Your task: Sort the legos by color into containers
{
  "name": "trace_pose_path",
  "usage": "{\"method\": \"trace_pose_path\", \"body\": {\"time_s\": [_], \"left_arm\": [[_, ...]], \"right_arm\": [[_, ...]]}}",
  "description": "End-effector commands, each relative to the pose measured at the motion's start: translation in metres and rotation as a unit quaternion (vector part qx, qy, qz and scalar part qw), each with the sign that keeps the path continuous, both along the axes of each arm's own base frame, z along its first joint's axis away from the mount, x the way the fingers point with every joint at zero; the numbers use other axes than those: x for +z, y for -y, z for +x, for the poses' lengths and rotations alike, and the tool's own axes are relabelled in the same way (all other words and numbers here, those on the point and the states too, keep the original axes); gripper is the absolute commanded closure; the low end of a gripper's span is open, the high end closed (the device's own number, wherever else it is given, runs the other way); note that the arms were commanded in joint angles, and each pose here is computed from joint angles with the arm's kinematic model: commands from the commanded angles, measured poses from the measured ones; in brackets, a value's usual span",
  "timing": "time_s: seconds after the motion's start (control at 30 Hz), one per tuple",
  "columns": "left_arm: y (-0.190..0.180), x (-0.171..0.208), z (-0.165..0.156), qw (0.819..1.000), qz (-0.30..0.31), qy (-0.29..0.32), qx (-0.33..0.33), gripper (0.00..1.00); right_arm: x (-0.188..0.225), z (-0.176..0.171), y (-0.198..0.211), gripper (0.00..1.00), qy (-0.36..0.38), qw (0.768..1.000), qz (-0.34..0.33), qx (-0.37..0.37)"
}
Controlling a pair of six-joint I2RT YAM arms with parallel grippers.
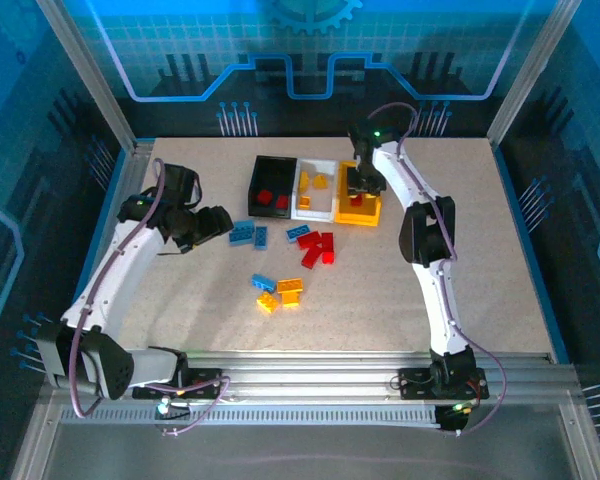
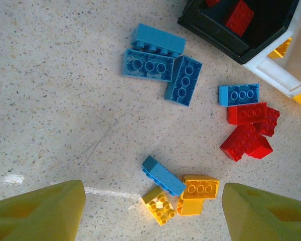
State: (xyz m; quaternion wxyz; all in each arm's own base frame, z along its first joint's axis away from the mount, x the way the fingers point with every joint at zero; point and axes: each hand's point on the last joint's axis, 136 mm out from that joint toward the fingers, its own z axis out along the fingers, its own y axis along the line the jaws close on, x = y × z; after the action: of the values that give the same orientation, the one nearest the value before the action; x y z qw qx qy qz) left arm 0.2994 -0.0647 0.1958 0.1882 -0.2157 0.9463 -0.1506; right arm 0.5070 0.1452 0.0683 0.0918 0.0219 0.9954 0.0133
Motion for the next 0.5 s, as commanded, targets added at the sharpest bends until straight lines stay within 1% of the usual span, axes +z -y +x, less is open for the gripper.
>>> {"method": "trace_pose_path", "body": {"time_s": [0.0, 0.17, 0.27, 0.4, 0.47], "left_arm": [[-0.003, -0.001, -0.013, 1.0, 0.006, -0.01, -0.003, 0.27], [-0.005, -0.004, -0.017, 1.0, 0.013, -0.018, -0.01, 0.27], [-0.004, -0.007, -0.019, 1.0, 0.012, -0.022, -0.011, 0.27], [-0.003, -0.012, -0.021, 1.0, 0.009, -0.028, -0.011, 0.27], [-0.003, -0.013, -0.021, 0.999, 0.008, -0.03, -0.011, 0.27]], "right_arm": [[-0.003, 0.002, 0.002, 0.58, 0.002, 1.0, -0.028, 0.008], [-0.014, 0.008, -0.002, 0.55, 0.007, 0.999, -0.035, 0.01], [-0.017, 0.011, -0.002, 0.5, 0.01, 0.999, -0.041, 0.007], [-0.024, 0.013, -0.002, 0.49, 0.009, 0.999, -0.043, 0.007], [-0.027, 0.014, -0.002, 0.51, 0.008, 0.999, -0.041, 0.005]]}}
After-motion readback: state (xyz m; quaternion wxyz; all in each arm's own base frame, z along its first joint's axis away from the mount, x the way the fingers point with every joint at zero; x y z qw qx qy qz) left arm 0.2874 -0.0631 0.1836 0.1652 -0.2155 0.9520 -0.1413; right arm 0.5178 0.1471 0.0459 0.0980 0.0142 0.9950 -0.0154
